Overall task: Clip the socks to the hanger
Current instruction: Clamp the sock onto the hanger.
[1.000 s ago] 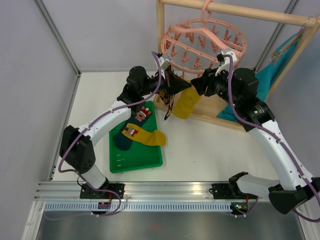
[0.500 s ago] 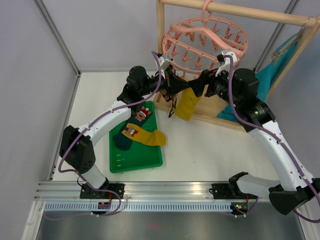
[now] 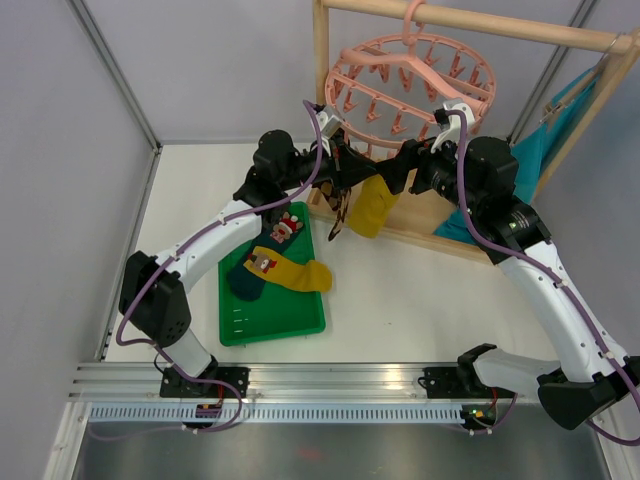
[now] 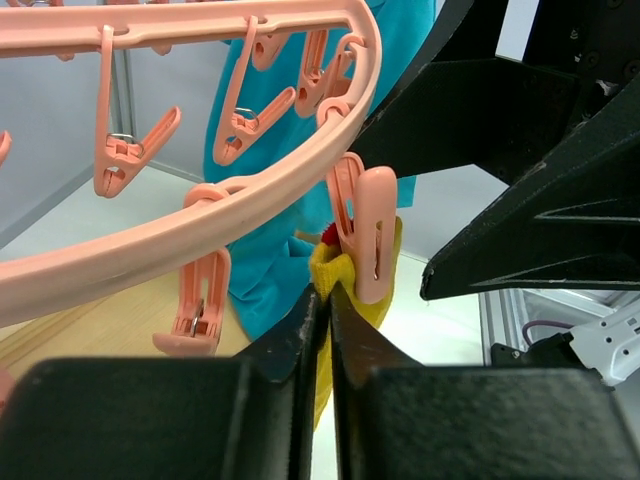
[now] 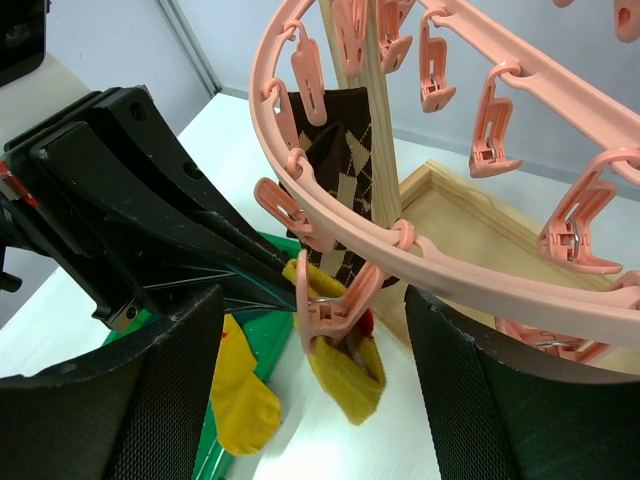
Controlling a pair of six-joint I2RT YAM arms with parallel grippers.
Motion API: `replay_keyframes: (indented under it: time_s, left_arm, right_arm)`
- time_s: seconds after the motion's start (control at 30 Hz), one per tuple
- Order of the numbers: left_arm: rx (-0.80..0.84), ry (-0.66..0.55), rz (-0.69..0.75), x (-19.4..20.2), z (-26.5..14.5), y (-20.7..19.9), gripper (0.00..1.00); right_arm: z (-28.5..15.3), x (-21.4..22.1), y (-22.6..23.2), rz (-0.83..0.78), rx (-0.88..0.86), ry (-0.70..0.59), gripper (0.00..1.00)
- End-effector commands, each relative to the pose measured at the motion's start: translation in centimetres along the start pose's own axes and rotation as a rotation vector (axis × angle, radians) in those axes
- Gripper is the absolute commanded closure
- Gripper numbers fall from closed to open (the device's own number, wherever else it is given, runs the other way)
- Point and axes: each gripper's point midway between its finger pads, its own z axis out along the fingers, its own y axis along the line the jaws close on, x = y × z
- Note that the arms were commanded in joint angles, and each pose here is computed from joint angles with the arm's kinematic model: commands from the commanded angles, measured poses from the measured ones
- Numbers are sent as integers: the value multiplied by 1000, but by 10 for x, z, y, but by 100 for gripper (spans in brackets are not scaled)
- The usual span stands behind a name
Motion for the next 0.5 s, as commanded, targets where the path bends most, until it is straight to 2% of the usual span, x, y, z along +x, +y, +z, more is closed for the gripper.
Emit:
replay_keyframes:
  time_s: [0.0,0.2,0.4,0.47]
  left_arm:
    - [-3,-52,28,-30,-1,-6,86]
    - [-21,-48,20,-30,-4,-6,66]
    - [-68,-47,9,-29,-20,-11,55]
    - [-103,-22,-20,-19,-27,-10,53]
  right_arm:
    - [-9,-18,11,-3,-37,-54,21]
    - [-10,-20,12,1,-39,-57,20]
    - [-14,-21,14,2,-43,-51,18]
    - [-16,-20,13,6,-35,-44,16]
